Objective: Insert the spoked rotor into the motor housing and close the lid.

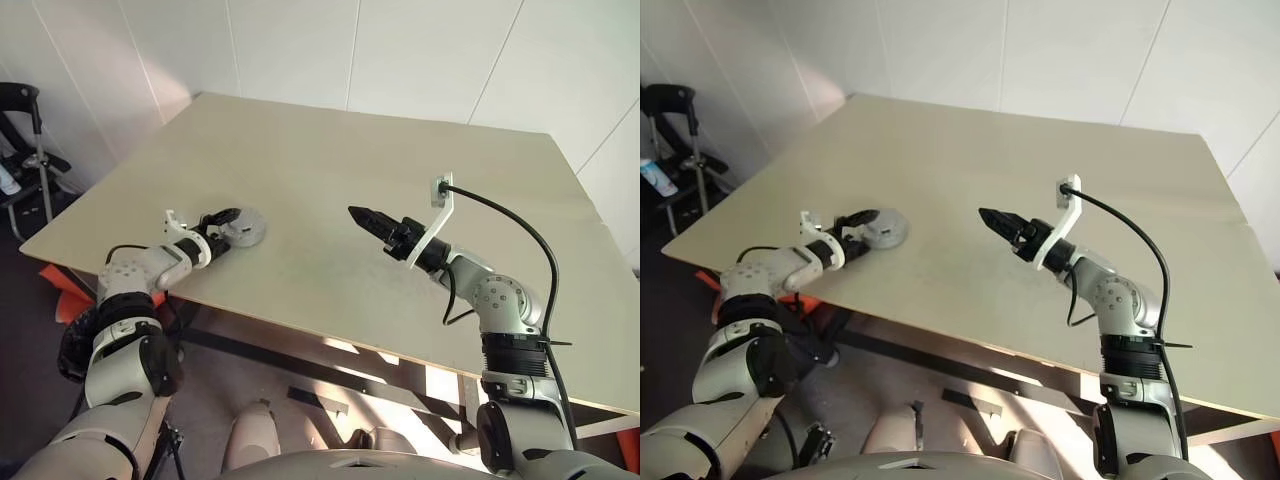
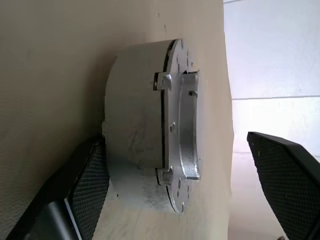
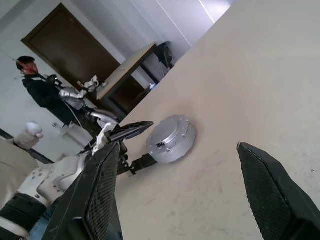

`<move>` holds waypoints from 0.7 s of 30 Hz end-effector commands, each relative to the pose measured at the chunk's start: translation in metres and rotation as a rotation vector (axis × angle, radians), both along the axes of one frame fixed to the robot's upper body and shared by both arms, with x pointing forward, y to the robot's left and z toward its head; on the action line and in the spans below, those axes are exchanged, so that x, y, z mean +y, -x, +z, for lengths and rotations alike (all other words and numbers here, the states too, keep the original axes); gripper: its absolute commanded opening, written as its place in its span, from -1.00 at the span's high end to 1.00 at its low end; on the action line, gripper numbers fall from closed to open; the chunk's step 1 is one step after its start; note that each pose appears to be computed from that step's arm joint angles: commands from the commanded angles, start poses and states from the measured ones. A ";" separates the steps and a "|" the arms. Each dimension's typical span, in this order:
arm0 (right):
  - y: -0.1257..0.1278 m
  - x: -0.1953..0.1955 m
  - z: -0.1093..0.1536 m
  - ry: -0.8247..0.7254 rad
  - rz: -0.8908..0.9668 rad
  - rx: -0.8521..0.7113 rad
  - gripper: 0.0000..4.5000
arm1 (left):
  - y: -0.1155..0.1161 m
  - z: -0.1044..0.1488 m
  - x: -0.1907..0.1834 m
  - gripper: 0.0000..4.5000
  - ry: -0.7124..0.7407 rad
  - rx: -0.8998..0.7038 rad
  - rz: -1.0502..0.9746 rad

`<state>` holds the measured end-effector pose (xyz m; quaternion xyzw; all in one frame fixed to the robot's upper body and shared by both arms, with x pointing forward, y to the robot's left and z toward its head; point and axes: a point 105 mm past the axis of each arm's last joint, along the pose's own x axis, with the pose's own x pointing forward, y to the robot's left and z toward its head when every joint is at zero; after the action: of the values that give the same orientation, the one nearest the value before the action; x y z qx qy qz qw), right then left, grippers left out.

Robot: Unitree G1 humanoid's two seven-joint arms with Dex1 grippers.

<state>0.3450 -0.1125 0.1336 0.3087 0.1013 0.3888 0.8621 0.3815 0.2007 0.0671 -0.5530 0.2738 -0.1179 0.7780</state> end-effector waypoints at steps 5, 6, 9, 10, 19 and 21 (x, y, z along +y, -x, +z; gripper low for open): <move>-0.005 0.000 0.014 -0.016 -0.008 -0.050 -0.91 | 0.024 -0.002 -0.008 -0.99 -0.014 0.020 -0.137; -0.006 0.000 0.014 -0.017 -0.008 -0.051 -0.91 | 0.025 -0.002 -0.011 -0.99 -0.009 0.020 -0.153; -0.006 0.001 0.015 -0.014 -0.007 -0.051 -0.91 | 0.029 0.000 -0.025 -0.99 0.027 0.016 -0.208; -0.006 0.001 0.015 -0.013 -0.007 -0.051 -0.91 | 0.030 0.001 -0.031 -0.99 0.040 0.013 -0.231; -0.009 -0.001 0.008 0.046 -0.034 -0.050 -0.91 | 0.027 0.023 -0.069 -0.99 -0.096 -0.150 -0.372; -0.010 -0.004 0.001 0.096 -0.049 -0.048 -0.91 | 0.021 0.033 -0.072 -0.99 -0.259 -0.274 -0.375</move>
<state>0.3525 -0.1137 0.1291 0.2815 0.1062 0.3718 0.8782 0.3507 0.1271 0.0752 -0.4327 0.3362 -0.2772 0.7892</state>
